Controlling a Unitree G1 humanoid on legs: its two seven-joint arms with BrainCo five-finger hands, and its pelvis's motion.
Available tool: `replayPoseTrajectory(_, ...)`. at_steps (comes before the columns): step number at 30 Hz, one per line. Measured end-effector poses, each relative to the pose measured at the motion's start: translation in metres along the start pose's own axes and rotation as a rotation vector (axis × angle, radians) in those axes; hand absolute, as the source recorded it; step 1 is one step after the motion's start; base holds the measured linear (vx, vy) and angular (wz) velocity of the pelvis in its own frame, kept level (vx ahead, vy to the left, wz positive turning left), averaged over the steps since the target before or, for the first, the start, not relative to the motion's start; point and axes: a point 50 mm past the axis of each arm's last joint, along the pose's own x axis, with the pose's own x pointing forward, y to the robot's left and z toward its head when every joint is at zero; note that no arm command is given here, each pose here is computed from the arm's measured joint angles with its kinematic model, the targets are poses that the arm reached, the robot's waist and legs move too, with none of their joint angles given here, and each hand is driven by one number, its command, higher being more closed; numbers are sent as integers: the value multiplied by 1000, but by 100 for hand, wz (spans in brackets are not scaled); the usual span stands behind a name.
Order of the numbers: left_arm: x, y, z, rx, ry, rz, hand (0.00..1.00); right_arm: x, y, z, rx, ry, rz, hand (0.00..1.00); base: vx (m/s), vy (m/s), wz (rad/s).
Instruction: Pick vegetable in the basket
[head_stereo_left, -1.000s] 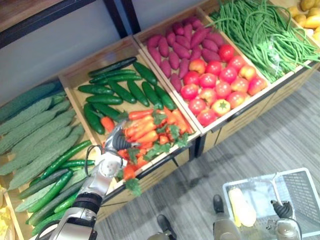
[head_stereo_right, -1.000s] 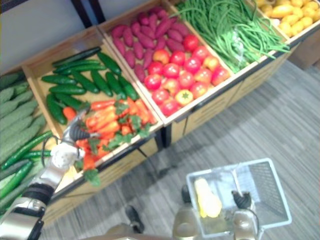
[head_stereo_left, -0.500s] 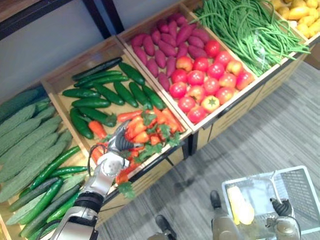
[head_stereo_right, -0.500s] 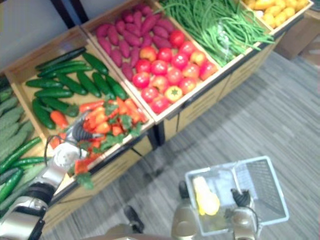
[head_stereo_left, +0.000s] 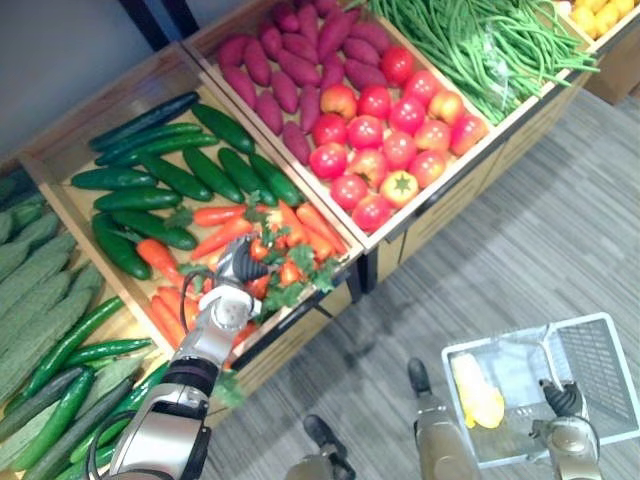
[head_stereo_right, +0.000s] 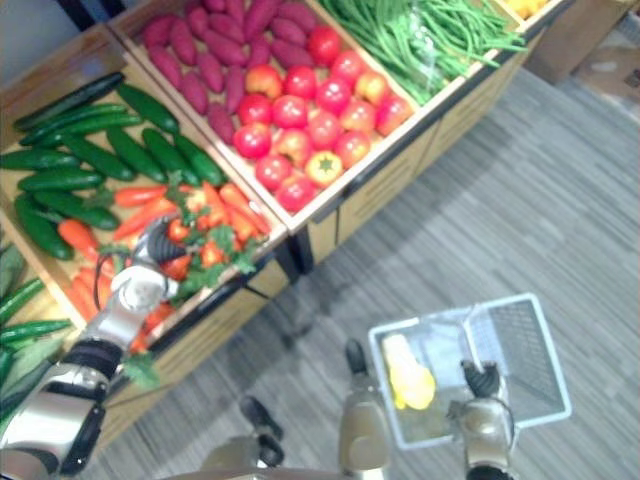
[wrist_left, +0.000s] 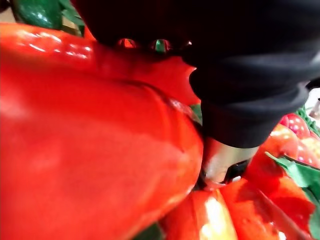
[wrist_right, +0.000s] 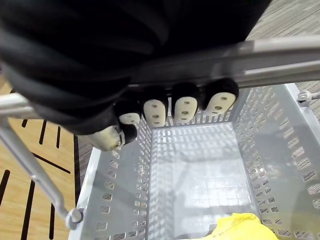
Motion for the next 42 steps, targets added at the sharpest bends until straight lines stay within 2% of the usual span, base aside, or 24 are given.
replayPoseTrajectory(18,1,-3,-4,42,54,6,100,-9,6,-16,1,53,16,100,0,-23,5)
replayPoseTrajectory(21,4,8,4,75,0,39,100,-12,7,-21,0,69,22,100,-5,-20,23)
replayPoseTrajectory(28,12,63,34,164,-187,202,100,-16,5,-36,20,138,4,100,-10,-16,28)
replayPoseTrajectory(33,9,75,47,192,-267,234,100,-18,2,-46,30,185,-8,100,-22,-4,18)
replayPoseTrajectory(42,-18,73,64,219,-436,217,100,-21,-9,-63,42,265,-49,100,2,-4,7)
